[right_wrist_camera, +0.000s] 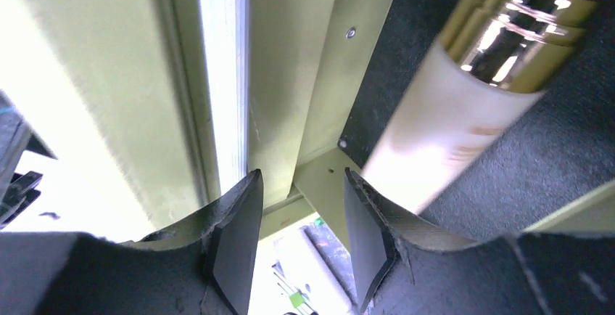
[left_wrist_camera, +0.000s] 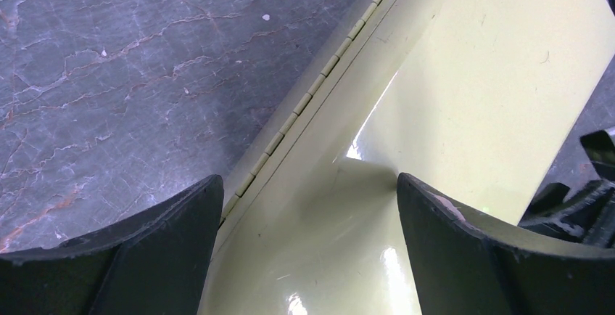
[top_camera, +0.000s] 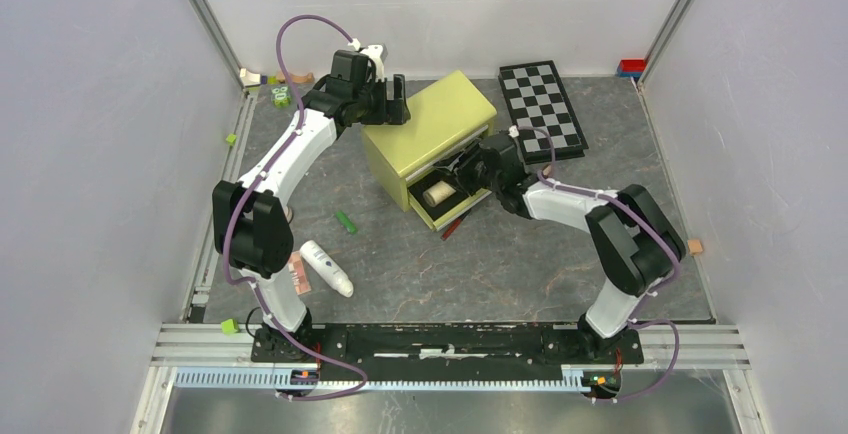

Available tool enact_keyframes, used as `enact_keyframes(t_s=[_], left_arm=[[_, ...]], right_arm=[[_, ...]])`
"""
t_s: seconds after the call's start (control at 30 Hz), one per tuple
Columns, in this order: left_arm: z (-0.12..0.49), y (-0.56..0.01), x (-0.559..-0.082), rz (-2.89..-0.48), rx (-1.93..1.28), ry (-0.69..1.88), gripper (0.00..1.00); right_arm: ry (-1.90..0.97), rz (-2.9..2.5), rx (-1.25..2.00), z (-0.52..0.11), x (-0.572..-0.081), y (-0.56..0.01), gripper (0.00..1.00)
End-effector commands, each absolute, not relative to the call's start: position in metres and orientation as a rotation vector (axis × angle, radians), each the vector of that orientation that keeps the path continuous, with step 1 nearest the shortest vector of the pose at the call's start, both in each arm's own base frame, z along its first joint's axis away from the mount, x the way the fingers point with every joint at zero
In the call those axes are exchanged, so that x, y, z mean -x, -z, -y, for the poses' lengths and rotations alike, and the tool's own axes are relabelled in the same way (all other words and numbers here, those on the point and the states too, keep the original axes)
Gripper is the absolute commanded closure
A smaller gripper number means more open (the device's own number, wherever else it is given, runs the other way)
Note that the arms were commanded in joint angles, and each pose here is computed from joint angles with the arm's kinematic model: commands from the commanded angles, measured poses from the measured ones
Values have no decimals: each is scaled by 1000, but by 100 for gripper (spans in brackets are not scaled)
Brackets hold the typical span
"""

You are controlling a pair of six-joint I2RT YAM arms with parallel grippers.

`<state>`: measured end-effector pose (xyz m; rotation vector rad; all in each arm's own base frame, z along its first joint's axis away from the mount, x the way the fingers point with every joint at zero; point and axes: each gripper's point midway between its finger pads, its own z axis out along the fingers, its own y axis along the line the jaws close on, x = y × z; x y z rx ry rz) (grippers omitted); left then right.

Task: Organize the makeup
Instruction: Place the makeup in the drawer.

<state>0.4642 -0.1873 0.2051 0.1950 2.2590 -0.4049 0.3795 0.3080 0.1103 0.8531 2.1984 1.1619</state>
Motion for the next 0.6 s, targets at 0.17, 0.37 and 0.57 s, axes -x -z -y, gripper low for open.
enact_keyframes(t_s=[0.17, 0.37, 0.57], left_arm=[[171, -180, -453, -2364, -212, 315, 6], [170, -181, -453, -2362, -211, 313, 6], [170, -181, -453, -2362, -212, 311, 6]], right_arm=[[-1154, -2046, -745, -280, -362, -158, 50], [-959, -1993, -565, -249, -353, -172, 51], [-713, -1972, -330, -214, -343, -174, 50]])
